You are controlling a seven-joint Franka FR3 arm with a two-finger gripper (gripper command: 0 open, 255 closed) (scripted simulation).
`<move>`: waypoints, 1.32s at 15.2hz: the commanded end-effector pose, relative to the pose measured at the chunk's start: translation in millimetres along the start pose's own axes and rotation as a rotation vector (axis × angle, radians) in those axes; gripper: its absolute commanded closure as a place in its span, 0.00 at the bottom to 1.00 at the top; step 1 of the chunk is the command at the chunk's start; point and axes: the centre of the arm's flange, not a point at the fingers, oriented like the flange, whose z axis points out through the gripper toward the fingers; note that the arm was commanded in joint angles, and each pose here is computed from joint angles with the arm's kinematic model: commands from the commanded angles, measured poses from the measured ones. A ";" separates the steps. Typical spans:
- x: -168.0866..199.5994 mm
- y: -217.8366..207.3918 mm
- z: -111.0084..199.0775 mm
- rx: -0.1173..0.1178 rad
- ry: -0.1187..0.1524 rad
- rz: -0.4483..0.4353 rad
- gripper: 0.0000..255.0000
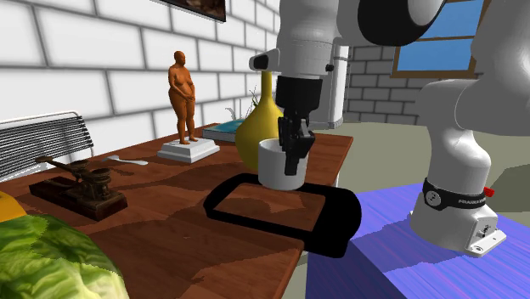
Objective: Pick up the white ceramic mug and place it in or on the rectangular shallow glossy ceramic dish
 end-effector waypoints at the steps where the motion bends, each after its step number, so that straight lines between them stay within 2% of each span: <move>1: 0.1 0.0 0.2 0.000 0.000 0.000 1.00; 4: 0.1 0.0 0.2 0.000 0.000 0.000 1.00; 5: 0.1 0.0 0.2 0.000 0.000 0.000 0.00; 10: 0.1 0.0 0.2 0.000 0.000 0.000 0.00; 14: 0.1 0.0 -49.8 0.000 0.000 0.000 0.00; 20: 0.1 0.0 -49.8 0.000 0.000 0.000 0.00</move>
